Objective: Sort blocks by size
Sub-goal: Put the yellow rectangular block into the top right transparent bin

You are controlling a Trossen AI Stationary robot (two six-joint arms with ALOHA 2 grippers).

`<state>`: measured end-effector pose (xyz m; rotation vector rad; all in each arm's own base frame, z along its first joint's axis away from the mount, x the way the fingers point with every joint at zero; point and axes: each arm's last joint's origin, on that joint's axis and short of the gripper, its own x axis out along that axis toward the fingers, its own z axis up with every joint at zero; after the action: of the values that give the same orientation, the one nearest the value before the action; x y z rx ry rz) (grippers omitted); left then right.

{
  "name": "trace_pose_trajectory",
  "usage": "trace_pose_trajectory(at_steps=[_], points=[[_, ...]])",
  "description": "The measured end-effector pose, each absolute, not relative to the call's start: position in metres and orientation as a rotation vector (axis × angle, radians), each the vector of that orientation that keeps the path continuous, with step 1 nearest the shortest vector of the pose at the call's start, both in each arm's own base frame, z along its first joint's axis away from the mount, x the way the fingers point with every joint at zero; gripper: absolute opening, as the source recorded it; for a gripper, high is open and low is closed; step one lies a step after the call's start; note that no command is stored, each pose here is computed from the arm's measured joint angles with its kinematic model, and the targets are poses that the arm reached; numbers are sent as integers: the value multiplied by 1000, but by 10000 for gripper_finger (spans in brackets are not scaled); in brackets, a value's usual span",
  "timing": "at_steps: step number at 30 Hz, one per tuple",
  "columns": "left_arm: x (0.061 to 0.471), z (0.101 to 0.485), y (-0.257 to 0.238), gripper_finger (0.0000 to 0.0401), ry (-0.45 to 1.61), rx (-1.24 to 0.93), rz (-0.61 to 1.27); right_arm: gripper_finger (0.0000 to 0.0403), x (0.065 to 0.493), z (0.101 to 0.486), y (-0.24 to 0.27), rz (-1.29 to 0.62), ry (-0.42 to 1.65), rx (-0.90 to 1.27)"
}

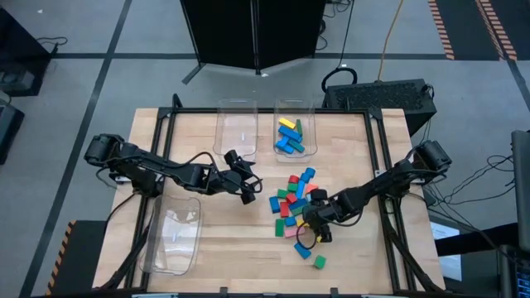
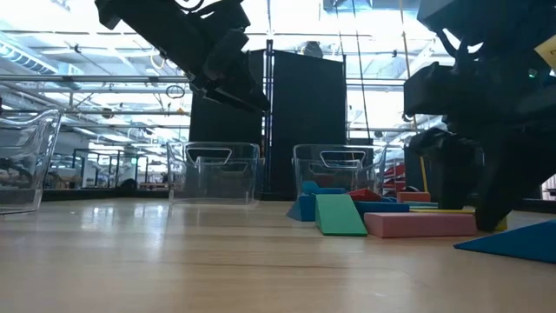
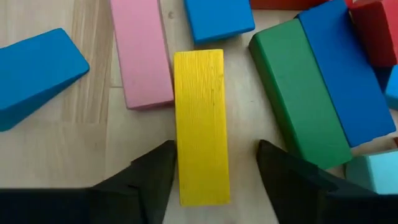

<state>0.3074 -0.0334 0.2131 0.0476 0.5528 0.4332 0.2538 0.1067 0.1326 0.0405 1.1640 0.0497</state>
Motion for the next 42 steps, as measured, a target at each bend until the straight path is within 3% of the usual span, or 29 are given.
trace_pose_trajectory(at_steps=[6, 9, 21, 26, 42], points=[[307, 213, -33, 297, 553, 48, 433, 114, 254, 133, 107, 56, 1167, 39], [307, 213, -33, 297, 553, 48, 433, 82, 253, 133, 108, 60, 1166, 30], [307, 213, -33, 297, 553, 48, 433, 103, 254, 144, 111, 67, 1132, 56], [307, 213, -33, 297, 553, 48, 433, 94, 258, 161, 111, 103, 1070, 20], [307, 213, -33, 297, 556, 49, 433, 92, 300, 213, 44, -60, 962, -51]])
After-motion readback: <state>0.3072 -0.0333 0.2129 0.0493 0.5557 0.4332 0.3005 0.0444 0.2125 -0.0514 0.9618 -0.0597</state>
